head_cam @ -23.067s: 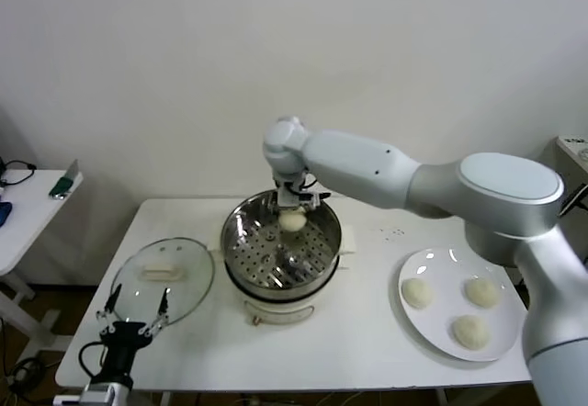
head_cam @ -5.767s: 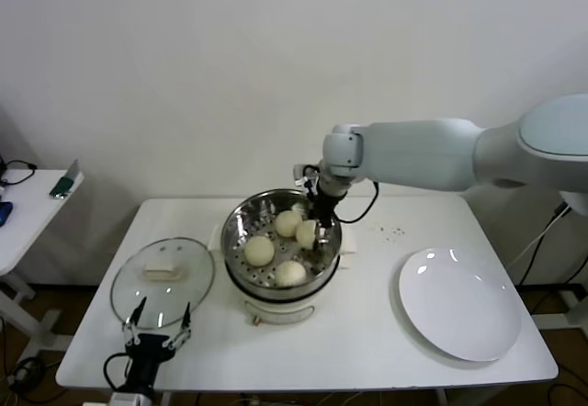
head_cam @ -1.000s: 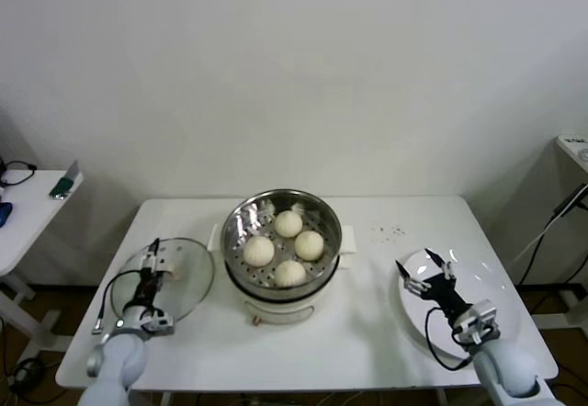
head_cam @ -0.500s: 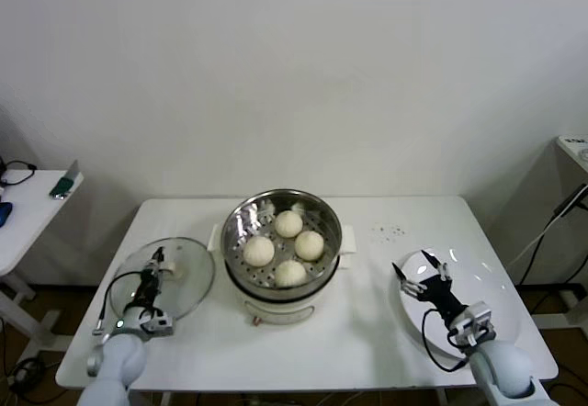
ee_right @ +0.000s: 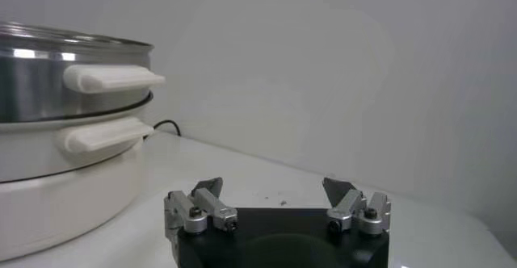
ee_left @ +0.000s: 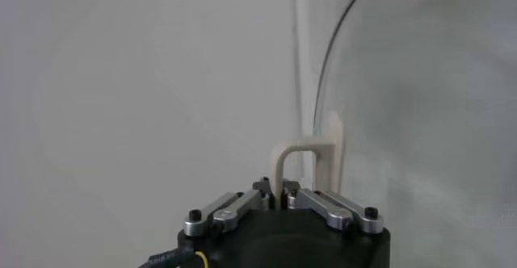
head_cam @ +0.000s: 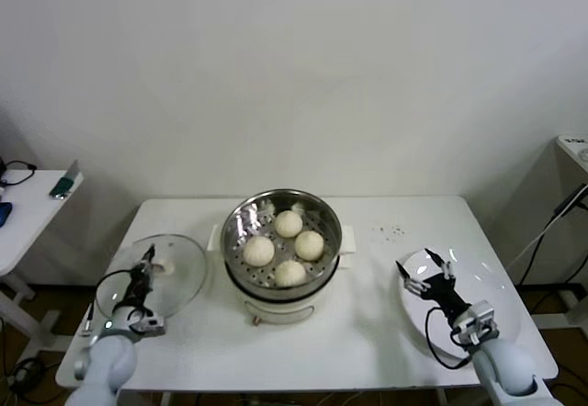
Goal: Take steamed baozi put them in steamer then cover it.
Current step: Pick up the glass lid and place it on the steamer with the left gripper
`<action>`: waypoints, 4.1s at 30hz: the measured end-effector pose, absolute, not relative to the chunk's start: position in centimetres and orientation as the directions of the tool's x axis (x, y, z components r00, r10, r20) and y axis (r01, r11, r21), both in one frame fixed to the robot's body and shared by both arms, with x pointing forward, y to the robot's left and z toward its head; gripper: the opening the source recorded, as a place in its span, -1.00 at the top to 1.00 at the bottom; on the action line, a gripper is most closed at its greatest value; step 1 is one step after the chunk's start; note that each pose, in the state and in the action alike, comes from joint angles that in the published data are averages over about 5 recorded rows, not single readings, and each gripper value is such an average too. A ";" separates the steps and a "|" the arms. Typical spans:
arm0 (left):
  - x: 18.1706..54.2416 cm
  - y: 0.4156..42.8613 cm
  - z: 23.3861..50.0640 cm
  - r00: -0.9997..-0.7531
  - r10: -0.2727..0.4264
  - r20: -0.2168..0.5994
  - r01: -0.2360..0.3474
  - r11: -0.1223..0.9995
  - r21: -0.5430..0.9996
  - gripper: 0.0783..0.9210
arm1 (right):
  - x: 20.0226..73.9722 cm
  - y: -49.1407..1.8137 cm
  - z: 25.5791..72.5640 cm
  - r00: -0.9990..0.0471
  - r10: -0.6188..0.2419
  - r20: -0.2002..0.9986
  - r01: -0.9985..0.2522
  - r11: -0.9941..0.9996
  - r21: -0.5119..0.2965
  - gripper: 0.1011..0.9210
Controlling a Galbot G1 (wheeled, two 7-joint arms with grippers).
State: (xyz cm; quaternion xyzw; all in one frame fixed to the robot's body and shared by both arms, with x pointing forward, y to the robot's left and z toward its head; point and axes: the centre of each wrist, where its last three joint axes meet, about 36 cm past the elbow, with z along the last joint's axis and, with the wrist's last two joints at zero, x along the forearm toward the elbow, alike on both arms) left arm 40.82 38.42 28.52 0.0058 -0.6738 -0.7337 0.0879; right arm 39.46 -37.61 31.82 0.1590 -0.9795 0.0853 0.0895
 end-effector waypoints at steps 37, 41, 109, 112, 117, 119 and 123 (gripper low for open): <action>36.9 25.9 48.0 -0.980 -0.135 -0.147 -0.135 -0.092 0.987 0.82 | 42.5 -37.9 31.1 -0.928 -0.309 0.208 -0.343 0.927 -0.153 -0.76; 37.7 22.2 48.3 -0.987 -0.107 -0.119 -0.115 -0.048 0.992 0.82 | 42.8 -37.8 31.0 -0.928 -0.310 0.207 -0.344 0.926 -0.154 -0.76; 42.9 3.9 42.8 -0.995 -0.054 0.080 0.082 -0.029 0.996 0.82 | 43.3 -38.8 30.0 -0.932 -0.286 0.221 -0.331 0.922 -0.202 -0.76; 42.9 3.9 42.7 -0.995 -0.054 0.078 0.080 -0.032 0.996 0.82 | 43.4 -38.8 30.0 -0.932 -0.287 0.221 -0.332 0.921 -0.202 -0.76; 43.0 3.8 42.6 -0.996 -0.050 0.072 0.073 -0.030 0.997 0.82 | 43.5 -38.8 30.1 -0.931 -0.289 0.222 -0.334 0.920 -0.206 -0.76; 42.9 3.8 42.5 -0.997 -0.047 0.069 0.070 -0.028 0.997 0.82 | 43.5 -38.8 30.1 -0.931 -0.289 0.223 -0.335 0.919 -0.207 -0.76; 42.9 3.8 42.5 -0.997 -0.044 0.063 0.064 -0.023 0.998 0.82 | 43.5 -38.9 30.0 -0.931 -0.290 0.223 -0.336 0.918 -0.209 -0.76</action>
